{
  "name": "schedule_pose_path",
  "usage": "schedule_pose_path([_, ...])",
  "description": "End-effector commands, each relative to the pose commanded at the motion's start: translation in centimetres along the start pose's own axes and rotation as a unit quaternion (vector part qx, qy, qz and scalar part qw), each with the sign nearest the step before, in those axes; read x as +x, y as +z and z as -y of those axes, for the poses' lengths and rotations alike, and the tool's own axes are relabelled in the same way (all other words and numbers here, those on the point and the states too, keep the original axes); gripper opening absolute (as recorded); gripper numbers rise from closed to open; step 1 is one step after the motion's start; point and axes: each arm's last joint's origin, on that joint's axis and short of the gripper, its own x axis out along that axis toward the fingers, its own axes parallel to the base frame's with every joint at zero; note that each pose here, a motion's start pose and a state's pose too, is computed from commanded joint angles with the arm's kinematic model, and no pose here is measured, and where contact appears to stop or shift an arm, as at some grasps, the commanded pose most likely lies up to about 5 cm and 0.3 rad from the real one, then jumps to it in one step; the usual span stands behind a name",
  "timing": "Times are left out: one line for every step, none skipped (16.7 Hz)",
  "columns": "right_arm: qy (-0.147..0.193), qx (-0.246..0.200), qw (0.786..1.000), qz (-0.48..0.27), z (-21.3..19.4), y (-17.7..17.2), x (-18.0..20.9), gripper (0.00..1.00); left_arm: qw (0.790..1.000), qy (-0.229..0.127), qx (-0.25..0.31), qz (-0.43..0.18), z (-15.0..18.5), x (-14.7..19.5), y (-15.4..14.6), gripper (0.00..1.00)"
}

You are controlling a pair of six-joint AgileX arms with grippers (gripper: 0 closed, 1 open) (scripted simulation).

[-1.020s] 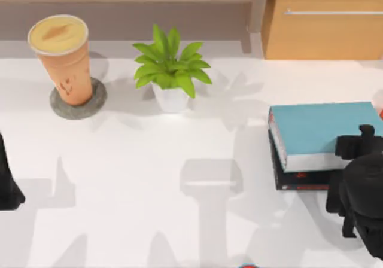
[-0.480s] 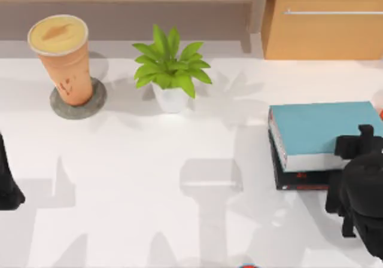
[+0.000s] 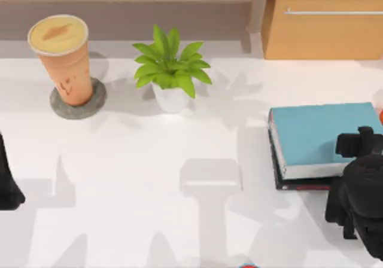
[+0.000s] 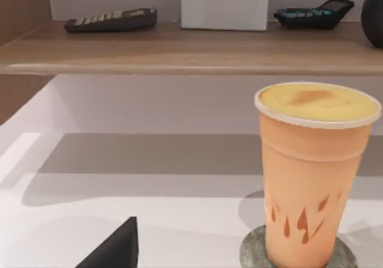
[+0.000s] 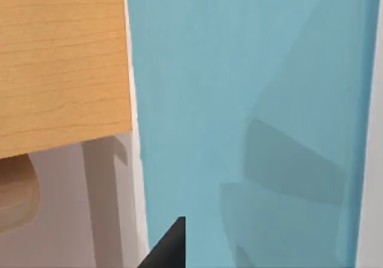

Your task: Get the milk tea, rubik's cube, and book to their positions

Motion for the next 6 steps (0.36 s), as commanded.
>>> schedule_pose_path([0.000,0.000,1.000,0.000,0.00,0.00,0.00,1.00,1.000,0.000,0.000,0.000,0.00,0.00,0.00,1.00])
schedule_pose_path([0.000,0.000,1.000,0.000,0.00,0.00,0.00,1.00,1.000,0.000,0.000,0.000,0.00,0.00,0.00,1.00])
schedule_pose_path([0.000,0.000,1.000,0.000,0.00,0.00,0.00,1.00,1.000,0.000,0.000,0.000,0.00,0.00,0.00,1.00])
schedule_pose_path([0.000,0.000,1.000,0.000,0.00,0.00,0.00,1.00,1.000,0.000,0.000,0.000,0.00,0.00,0.00,1.00])
schedule_pose_path([0.000,0.000,1.000,0.000,0.00,0.00,0.00,1.00,1.000,0.000,0.000,0.000,0.00,0.00,0.00,1.00])
schedule_pose_path([0.000,0.000,1.000,0.000,0.00,0.00,0.00,1.00,1.000,0.000,0.000,0.000,0.00,0.00,0.00,1.00])
